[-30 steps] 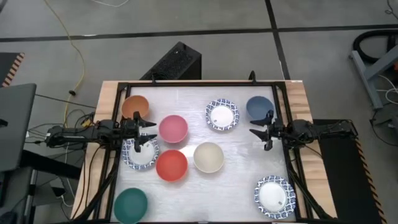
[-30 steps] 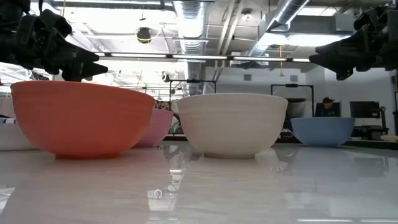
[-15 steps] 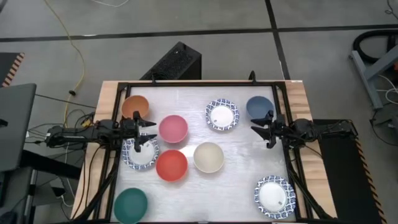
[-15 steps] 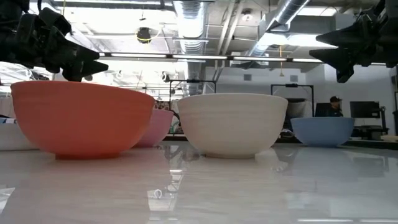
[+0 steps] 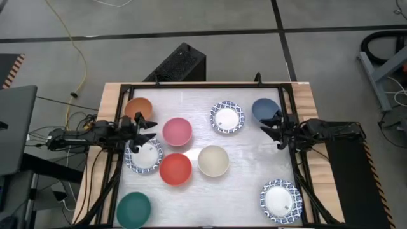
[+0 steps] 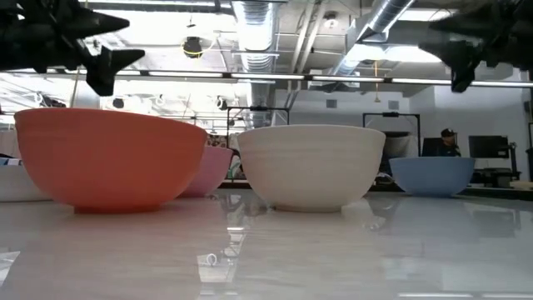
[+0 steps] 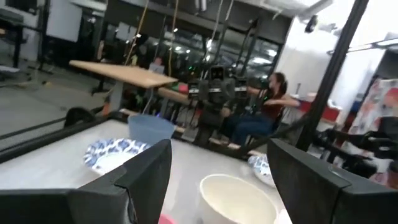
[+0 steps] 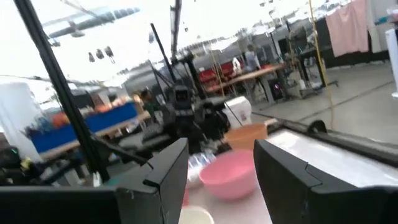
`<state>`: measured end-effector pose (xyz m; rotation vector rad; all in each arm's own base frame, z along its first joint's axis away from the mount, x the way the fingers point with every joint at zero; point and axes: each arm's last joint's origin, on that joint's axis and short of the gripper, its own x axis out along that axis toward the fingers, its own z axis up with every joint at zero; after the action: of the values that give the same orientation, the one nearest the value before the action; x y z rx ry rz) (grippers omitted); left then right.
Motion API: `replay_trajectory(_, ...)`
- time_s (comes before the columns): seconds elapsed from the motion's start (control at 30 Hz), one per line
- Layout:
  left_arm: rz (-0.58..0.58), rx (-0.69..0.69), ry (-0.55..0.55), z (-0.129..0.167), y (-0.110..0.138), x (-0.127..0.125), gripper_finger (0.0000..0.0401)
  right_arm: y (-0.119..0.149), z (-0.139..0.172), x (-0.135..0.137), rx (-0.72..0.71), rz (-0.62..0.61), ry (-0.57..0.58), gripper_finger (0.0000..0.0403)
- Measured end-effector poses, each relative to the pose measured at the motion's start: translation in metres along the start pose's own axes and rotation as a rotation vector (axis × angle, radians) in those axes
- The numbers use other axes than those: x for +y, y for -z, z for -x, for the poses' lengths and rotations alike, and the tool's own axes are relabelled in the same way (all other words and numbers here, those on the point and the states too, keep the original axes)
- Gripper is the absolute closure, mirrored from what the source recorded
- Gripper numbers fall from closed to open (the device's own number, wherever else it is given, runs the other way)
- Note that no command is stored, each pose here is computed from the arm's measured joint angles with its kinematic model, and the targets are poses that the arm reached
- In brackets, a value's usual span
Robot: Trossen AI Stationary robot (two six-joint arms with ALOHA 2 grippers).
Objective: Nest bowls inside each other by size order
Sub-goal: Stack the bottom blue patterned bowl on top of the top blue patterned bowl
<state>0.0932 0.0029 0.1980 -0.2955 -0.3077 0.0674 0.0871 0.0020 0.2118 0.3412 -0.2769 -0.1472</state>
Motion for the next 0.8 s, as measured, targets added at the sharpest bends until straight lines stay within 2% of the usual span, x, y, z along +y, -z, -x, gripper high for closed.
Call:
replay_trajectory(0.2,0.041,0.001,0.034,-0.001,-0.009,-0.004,0.0147,-0.027,-0.001,0.01,-0.035,0.037,-0.051,0.02)
replay_trajectory(0.3,0.041,0.031,0.031,-0.003,-0.025,-0.009,0.0147,-0.041,-0.006,0.016,-0.024,0.07,-0.056,0.02)
replay_trajectory(0.37,0.036,0.084,0.014,-0.005,-0.037,-0.013,0.0147,-0.047,-0.012,0.019,0.041,0.096,-0.04,0.02)
replay_trajectory(0.5,0.015,0.268,-0.052,-0.013,-0.062,-0.02,0.0147,-0.054,-0.024,0.025,0.306,0.154,0.03,0.02)
replay_trajectory(0.67,0.01,0.508,-0.129,-0.027,-0.085,-0.029,0.0147,-0.051,-0.039,0.03,0.69,0.092,0.176,0.02)
replay_trajectory(0.8,0.03,0.635,-0.128,-0.039,-0.097,-0.035,0.0147,-0.045,-0.049,0.035,0.97,0.034,0.234,0.02)
